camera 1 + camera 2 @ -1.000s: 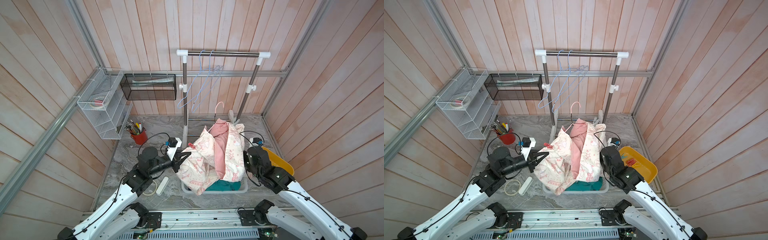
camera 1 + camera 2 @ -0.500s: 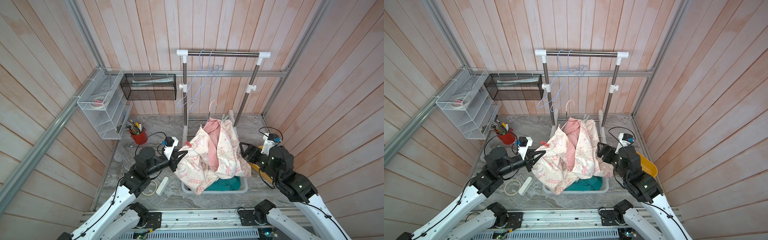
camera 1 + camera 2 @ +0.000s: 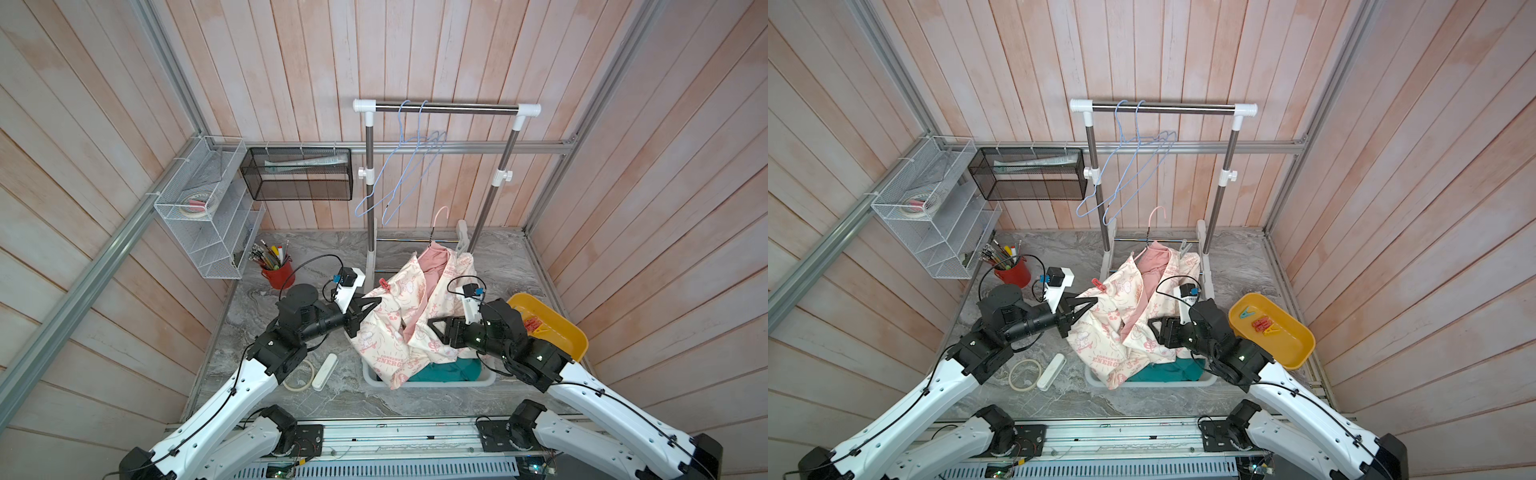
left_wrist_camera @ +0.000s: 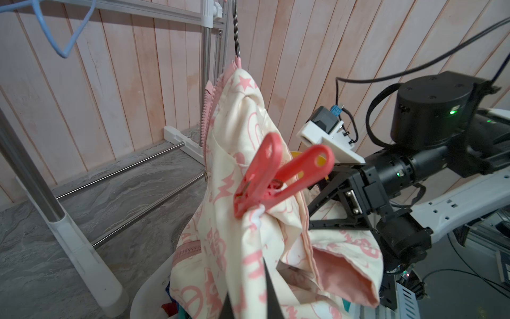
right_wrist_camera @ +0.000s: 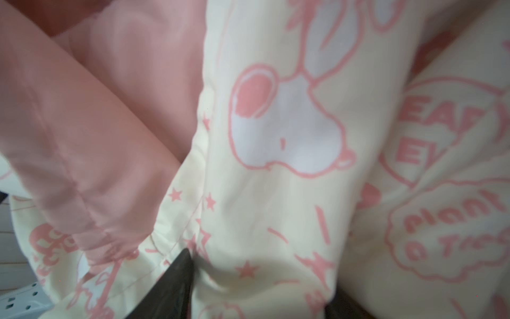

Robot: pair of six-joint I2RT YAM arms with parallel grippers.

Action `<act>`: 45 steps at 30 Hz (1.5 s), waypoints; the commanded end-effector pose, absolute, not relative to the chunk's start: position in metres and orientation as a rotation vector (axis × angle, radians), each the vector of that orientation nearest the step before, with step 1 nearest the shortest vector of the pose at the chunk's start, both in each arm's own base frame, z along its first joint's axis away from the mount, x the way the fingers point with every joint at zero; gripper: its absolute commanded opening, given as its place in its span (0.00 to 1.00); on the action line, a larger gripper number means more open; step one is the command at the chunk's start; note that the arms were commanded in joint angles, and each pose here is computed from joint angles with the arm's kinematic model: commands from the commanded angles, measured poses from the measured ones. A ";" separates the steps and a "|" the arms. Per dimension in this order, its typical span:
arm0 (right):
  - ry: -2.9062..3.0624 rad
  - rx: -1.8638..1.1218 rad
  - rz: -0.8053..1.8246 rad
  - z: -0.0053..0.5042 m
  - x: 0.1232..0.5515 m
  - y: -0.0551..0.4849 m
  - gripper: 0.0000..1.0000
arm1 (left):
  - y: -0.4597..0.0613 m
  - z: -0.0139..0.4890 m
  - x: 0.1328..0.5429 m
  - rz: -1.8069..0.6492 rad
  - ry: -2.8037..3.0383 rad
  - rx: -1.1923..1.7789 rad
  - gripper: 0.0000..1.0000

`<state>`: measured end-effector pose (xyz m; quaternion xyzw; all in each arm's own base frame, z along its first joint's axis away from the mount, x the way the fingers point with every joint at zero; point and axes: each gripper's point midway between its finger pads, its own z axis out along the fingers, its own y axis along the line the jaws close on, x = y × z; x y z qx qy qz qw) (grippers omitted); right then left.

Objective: Remove the clothespins securing jackets to the hanger
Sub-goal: Adjust the jacket in the basket.

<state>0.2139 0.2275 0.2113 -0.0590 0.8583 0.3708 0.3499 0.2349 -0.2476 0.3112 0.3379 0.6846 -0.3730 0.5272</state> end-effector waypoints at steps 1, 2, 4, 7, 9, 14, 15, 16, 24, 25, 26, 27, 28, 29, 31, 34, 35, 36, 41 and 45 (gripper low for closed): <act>2.177 -0.192 1.077 0.212 0.213 0.250 0.53 | -0.256 0.353 0.234 -0.878 1.485 0.840 0.00; 2.165 -0.175 1.073 0.208 0.217 0.251 0.51 | -0.258 0.353 0.233 -0.878 1.480 0.846 0.00; 2.149 -0.147 1.054 0.199 0.227 0.253 0.49 | -0.261 0.349 0.233 -0.874 1.483 0.861 0.00; 2.161 -0.114 1.021 0.173 0.239 0.258 0.47 | -0.267 0.343 0.233 -0.876 1.492 0.882 0.00; 2.202 -0.104 1.015 0.151 0.242 0.263 0.46 | -0.271 0.342 0.234 -0.883 1.486 0.883 0.00; 2.326 0.016 1.010 0.097 0.236 0.259 0.45 | -0.281 0.325 0.238 -0.881 1.508 0.907 0.00; 2.333 0.042 1.034 0.090 0.232 0.258 0.45 | -0.284 0.319 0.237 -0.880 1.520 0.916 0.00; 2.341 0.073 1.045 0.084 0.230 0.256 0.45 | -0.287 0.315 0.236 -0.876 1.528 0.924 0.00; 2.340 0.216 0.992 0.060 0.222 0.229 0.55 | -0.298 0.283 0.223 -0.908 1.616 0.917 0.00; 2.333 0.217 0.967 0.066 0.225 0.226 0.58 | -0.299 0.279 0.220 -0.898 1.624 0.916 0.00; 2.326 0.218 0.931 0.074 0.228 0.223 0.62 | -0.300 0.275 0.218 -0.888 1.632 0.917 0.00; 2.313 0.217 0.901 0.084 0.230 0.219 0.66 | -0.301 0.271 0.215 -0.880 1.640 0.918 0.00; 2.303 0.227 0.878 0.093 0.233 0.216 0.69 | -0.301 0.267 0.214 -0.870 1.650 0.915 0.00; 2.290 0.251 0.852 0.103 0.234 0.210 0.72 | -0.302 0.262 0.213 -0.865 1.662 0.914 0.00; 2.257 0.297 0.844 0.120 0.234 0.200 0.77 | -0.301 0.257 0.213 -0.852 1.675 0.898 0.00; 2.199 0.327 0.851 0.151 0.230 0.186 0.82 | -0.298 0.254 0.215 -0.832 1.686 0.859 0.00; 2.188 0.342 0.846 0.160 0.229 0.179 0.84 | -0.296 0.252 0.216 -0.820 1.690 0.850 0.00; 2.178 0.365 0.840 0.168 0.229 0.171 0.85 | -0.296 0.250 0.217 -0.808 1.697 0.846 0.00; 2.125 0.452 0.874 0.198 0.247 0.132 0.76 | -0.300 0.233 0.212 -0.752 1.727 0.873 0.00; 2.053 0.531 0.925 0.218 0.275 0.101 0.73 | -0.302 0.227 0.209 -0.748 1.737 0.862 0.00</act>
